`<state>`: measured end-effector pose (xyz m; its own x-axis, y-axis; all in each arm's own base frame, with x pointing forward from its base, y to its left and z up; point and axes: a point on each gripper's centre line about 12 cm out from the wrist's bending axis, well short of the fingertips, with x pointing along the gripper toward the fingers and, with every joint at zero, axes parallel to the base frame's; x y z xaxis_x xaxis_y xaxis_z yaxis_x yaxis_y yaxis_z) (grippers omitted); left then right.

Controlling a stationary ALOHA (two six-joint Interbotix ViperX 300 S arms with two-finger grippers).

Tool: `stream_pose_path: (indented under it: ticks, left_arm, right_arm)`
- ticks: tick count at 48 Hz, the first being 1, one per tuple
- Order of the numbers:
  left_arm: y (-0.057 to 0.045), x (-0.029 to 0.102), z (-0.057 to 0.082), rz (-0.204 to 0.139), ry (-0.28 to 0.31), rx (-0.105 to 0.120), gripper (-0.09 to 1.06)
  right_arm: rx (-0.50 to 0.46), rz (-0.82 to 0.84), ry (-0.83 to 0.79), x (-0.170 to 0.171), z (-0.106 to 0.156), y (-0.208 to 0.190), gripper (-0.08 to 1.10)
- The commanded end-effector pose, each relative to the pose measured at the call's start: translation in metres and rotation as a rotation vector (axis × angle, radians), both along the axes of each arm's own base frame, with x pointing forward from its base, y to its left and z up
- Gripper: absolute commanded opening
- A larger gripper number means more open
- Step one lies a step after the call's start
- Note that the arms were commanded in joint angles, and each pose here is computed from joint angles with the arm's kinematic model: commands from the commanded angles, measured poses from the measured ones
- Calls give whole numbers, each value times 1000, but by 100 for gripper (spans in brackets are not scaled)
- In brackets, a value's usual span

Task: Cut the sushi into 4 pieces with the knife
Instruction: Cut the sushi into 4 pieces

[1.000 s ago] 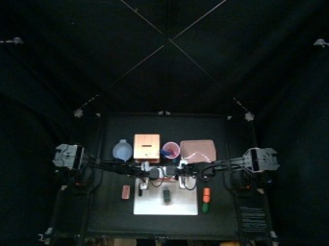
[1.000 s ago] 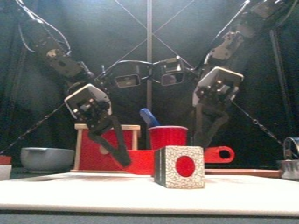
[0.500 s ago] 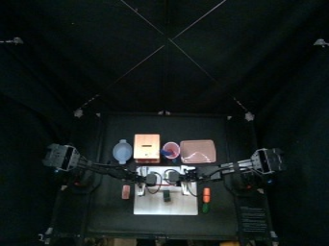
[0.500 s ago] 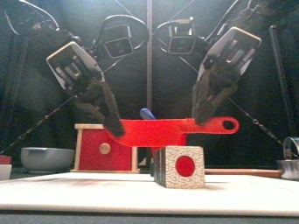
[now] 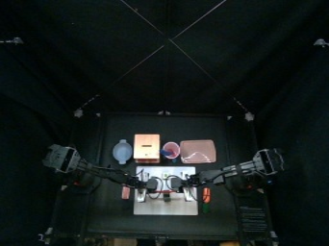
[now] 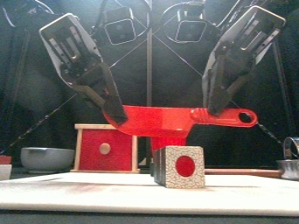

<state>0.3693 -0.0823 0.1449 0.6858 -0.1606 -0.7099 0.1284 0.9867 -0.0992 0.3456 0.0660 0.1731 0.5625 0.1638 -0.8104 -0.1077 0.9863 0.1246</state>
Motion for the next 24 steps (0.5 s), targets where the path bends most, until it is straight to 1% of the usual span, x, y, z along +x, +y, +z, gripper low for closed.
stream_pose_path:
  ticks: [1,13,19,24]
  left_arm:
    - [-2,10,8,-3,-45,-3,30]
    - [-1,11,-4,1,-19,2,30]
    - [-1,10,-11,2,-1,5,30]
    - [-1,10,-12,7,3,0,30]
  right_arm:
    - [-5,2,-38,-1,12,-3,31]
    - [-13,-15,-30,-3,5,-10,31]
    - [-11,-18,-31,-3,3,-10,31]
    - [-8,-20,-32,-3,3,-10,31]
